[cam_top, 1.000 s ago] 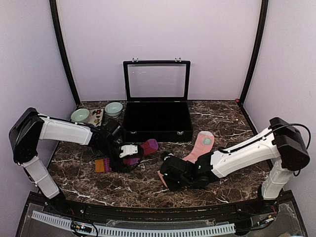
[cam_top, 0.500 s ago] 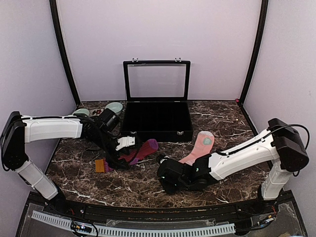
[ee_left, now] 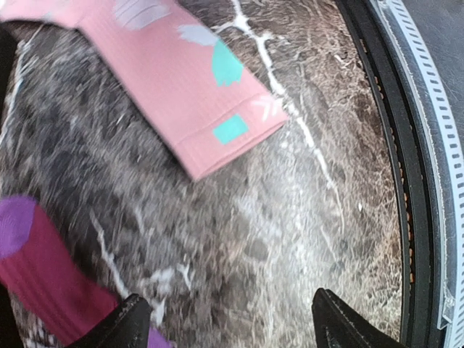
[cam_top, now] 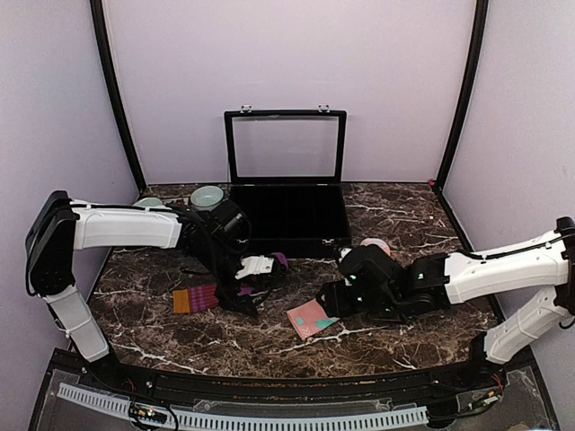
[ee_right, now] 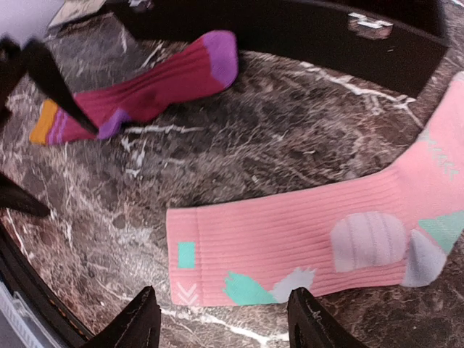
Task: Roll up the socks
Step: Move the sock to the center of the board.
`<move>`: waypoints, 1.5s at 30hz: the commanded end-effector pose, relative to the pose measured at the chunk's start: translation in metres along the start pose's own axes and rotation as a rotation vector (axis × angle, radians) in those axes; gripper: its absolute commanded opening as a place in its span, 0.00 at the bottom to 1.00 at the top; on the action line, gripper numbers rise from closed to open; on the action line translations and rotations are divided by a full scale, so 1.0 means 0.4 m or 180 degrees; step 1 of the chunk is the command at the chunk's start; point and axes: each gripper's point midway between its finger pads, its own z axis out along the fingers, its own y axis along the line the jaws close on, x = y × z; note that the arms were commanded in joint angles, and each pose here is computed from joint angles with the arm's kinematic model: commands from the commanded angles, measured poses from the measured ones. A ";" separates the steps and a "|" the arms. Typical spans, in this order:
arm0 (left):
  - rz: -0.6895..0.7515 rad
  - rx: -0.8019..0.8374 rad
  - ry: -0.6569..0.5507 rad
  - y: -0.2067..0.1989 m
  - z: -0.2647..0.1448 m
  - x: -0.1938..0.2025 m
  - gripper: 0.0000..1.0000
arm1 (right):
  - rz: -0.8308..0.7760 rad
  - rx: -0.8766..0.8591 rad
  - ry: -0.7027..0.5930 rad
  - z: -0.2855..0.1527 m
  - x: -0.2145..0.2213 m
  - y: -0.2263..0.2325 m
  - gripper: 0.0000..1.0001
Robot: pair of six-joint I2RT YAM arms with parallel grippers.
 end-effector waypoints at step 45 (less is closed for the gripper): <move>0.1039 0.0405 -0.0042 -0.051 0.158 -0.142 0.69 | 0.0782 0.0598 0.0337 0.123 -0.120 -0.424 0.57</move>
